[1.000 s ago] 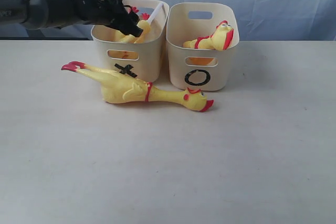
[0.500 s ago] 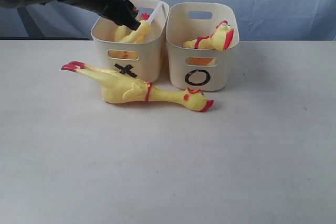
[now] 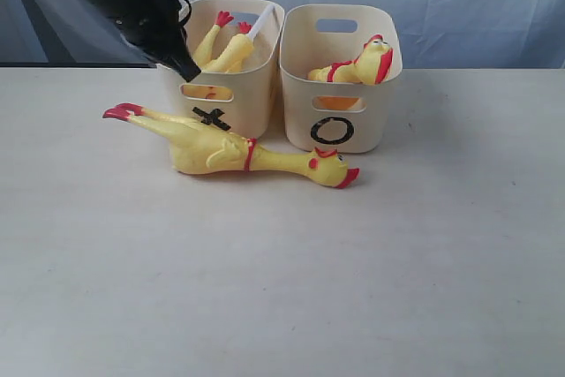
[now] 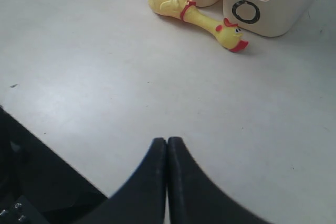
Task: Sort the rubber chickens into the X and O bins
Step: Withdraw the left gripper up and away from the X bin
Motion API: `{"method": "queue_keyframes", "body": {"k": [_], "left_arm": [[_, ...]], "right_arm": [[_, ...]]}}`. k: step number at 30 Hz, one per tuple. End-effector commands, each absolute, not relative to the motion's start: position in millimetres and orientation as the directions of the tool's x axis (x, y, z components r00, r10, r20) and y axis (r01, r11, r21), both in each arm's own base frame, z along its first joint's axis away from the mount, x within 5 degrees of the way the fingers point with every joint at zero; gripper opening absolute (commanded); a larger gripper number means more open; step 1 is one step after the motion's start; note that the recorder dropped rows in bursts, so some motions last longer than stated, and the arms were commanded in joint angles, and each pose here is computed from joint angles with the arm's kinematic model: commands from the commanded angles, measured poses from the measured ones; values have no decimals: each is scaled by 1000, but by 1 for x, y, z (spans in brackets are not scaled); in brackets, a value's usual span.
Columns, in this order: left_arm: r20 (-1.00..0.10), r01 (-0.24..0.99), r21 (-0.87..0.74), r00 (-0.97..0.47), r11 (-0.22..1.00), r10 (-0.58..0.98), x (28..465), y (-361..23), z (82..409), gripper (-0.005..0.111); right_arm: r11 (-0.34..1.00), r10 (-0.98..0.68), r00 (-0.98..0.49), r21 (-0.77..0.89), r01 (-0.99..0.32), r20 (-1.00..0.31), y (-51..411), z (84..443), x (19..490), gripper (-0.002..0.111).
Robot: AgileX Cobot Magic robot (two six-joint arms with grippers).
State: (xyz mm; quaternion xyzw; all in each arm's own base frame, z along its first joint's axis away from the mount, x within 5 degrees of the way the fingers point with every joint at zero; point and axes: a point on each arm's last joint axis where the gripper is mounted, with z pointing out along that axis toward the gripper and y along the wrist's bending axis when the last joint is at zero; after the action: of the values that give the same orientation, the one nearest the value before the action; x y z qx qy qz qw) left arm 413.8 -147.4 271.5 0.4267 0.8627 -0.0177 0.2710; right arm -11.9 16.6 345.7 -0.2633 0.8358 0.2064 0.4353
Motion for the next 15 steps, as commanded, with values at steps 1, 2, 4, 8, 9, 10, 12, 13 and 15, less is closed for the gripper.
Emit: {"method": "queue_keyframes", "body": {"k": [1, 2, 4, 8, 9, 10, 12, 13, 15], "left_arm": [[-476, 734, 183, -516, 654, 712, 392, -139, 286, 0], [-482, 732, 188, -512, 655, 711, 387, -137, 290, 0], [-484, 730, 190, -512, 656, 710, 373, -133, 294, 0], [-489, 717, 183, -527, 673, 695, 344, -123, 294, 0], [-497, 711, 186, -527, 678, 689, 335, -120, 296, 0], [-508, 705, 188, -526, 684, 682, 326, -117, 296, 0], [-546, 690, 187, -519, 699, 658, 307, -111, 297, 0], [-570, 680, 179, -517, 711, 639, 300, -110, 298, 0], [-618, 661, 138, -524, 738, 586, 279, -106, 298, 0]], "right_arm": [[781, -262, -475, 105, -616, -840, 16, 344, -11, -1], [782, -265, -472, 98, -615, -840, 16, 344, -11, -1], [787, -270, -470, 88, -611, -840, 15, 344, -11, -1], [787, -276, -466, 80, -612, -841, 15, 344, -10, -1], [788, -270, -459, 80, -611, -847, 15, 345, -10, -1], [788, -263, -450, 79, -610, -854, 15, 346, -9, -1], [789, -243, -428, 79, -609, -870, 16, 349, -8, -1], [790, -233, -417, 80, -608, -879, 16, 350, -7, -1], [790, -201, -384, 82, -608, -901, 17, 354, -5, -1]]}}
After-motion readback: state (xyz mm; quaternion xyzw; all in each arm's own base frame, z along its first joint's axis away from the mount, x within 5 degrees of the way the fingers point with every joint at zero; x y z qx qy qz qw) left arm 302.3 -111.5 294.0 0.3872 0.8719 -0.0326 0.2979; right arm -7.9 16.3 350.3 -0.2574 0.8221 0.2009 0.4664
